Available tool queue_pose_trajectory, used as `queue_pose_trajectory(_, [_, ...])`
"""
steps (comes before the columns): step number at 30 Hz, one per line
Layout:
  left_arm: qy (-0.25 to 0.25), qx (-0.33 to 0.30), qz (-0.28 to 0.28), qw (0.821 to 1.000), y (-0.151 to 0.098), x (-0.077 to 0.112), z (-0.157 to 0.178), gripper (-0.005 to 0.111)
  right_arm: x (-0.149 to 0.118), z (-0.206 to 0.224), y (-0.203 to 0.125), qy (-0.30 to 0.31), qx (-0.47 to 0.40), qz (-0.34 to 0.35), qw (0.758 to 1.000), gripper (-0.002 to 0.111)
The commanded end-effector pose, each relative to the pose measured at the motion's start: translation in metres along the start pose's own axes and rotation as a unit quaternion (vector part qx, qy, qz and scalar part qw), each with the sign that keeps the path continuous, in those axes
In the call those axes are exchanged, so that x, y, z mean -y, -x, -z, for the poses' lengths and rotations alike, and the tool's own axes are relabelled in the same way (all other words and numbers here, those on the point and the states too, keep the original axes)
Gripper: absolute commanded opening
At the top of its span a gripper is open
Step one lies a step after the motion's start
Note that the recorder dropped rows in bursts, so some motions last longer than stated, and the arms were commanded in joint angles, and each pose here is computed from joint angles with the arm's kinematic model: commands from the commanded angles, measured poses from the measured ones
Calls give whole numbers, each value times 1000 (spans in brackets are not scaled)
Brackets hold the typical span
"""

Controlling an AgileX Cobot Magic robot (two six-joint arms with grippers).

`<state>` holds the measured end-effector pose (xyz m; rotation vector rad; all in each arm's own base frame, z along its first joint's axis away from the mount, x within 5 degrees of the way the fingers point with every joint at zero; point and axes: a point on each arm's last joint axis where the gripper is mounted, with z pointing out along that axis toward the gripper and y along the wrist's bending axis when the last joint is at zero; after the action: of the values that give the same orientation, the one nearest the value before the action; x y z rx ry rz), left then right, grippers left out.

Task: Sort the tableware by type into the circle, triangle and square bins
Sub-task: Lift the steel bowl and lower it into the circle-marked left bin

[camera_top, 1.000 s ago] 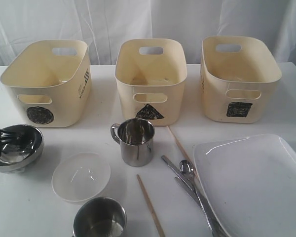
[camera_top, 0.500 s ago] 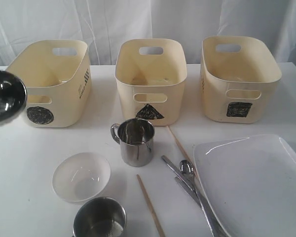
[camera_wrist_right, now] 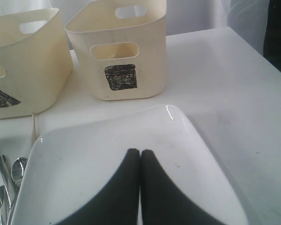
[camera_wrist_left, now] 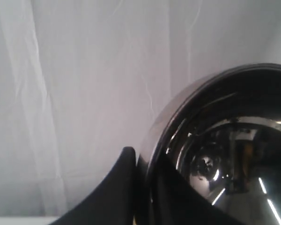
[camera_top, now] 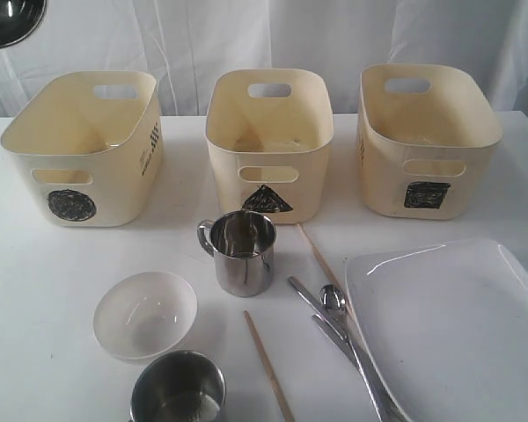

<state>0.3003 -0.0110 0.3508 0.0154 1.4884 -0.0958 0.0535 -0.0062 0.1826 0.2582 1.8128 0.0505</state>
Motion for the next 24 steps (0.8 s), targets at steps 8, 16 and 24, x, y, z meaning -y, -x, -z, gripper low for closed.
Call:
queue_pose_trajectory(8, [-13,-87,-69,994,-79,-6,-100,1,0,0,0,0,6,-2,1000,0])
queue_pose_trajectory(16, [-25,-176,-108,978,-89,1,-111,31,0,0,0,0,6,-2,1000,0])
queue_pose_trajectory(24, [-51,-190,-117,973,-92,22,-109,52,0,0,0,0,6,-2,1000,0])
